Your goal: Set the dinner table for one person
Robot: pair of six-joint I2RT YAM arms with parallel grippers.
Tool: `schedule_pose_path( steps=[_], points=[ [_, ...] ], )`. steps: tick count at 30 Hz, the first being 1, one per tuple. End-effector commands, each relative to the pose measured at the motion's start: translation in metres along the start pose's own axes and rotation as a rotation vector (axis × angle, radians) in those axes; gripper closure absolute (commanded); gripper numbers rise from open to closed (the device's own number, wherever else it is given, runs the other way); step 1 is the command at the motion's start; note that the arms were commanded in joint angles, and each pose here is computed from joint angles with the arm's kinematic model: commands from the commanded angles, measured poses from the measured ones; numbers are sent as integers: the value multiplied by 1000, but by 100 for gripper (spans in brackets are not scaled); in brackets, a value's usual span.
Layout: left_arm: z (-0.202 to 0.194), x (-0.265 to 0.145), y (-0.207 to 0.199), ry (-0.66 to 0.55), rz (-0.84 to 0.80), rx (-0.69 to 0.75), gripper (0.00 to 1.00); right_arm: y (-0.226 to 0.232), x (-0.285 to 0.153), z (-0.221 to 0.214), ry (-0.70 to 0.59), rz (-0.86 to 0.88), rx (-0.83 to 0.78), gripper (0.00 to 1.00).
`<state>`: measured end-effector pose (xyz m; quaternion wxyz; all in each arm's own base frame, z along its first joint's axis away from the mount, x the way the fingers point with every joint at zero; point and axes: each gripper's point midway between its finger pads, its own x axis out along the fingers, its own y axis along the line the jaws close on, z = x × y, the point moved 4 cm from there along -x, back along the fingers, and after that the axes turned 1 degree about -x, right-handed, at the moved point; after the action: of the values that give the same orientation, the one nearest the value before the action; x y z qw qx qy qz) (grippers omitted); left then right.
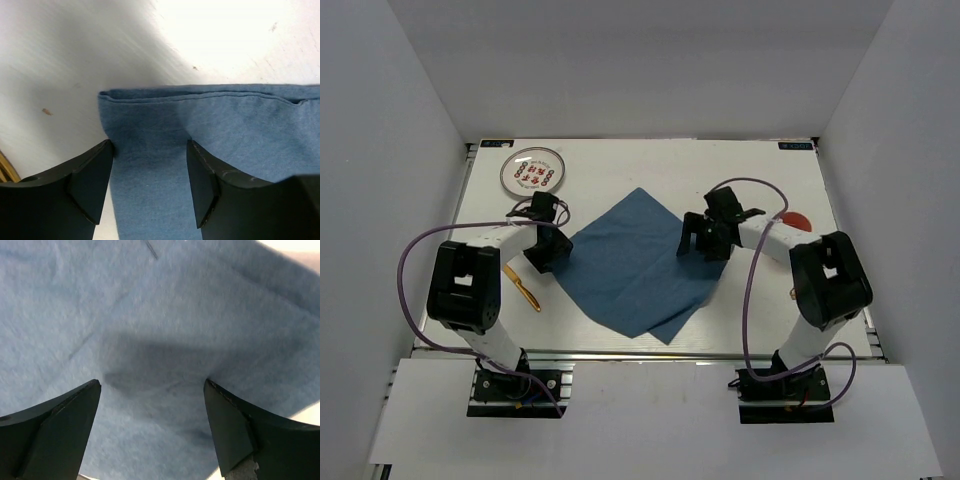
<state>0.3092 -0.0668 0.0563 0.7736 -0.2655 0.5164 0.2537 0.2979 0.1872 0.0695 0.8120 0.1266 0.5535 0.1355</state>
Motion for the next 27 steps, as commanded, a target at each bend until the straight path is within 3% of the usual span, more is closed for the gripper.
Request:
schedule_pose_path(
  steps=[1,4,5,6,7,10,11,13,16,17,18,20,21,22,27],
  points=[
    [-1,-2,-11,16,-21,14,30,-12,15,10,-11,-37,51,11],
    [-7,-3,-16,25,-27,26,25,-17,37,57,42,-79,57,11],
    [-8,-4,-17,29,-36,22,24,1,25,103,1,-52,39,11],
    [-9,-4,-18,39,-41,13,22,-11,55,108,75,-67,48,11],
    [-12,-6,-22,42,-53,16,21,-12,60,128,73,-57,46,11],
    [-17,-14,-31,54,-94,20,19,5,59,200,-13,59,-17,11],
    [-18,-18,-35,50,-110,28,19,21,44,227,-95,122,-61,11],
    [-14,-24,-35,29,-114,23,18,36,17,242,-168,202,-100,11],
    [-7,-40,-36,-24,-140,13,15,55,-35,230,-289,227,-127,11],
    [-3,-49,-38,-42,-165,6,14,72,-83,226,-383,263,-151,11],
    [-2,-53,-37,-51,-172,5,14,60,-63,198,-340,259,-128,11],
    [2,-63,-37,-76,-190,3,12,60,-93,178,-387,241,-94,11],
    [2,-65,-36,-78,-190,3,11,46,-76,154,-340,210,-65,11],
    [3,-68,-35,-85,-191,4,11,44,-86,147,-364,205,-64,11],
    [4,-79,-30,-107,-215,29,7,0,-55,100,-309,42,22,11]
  ],
)
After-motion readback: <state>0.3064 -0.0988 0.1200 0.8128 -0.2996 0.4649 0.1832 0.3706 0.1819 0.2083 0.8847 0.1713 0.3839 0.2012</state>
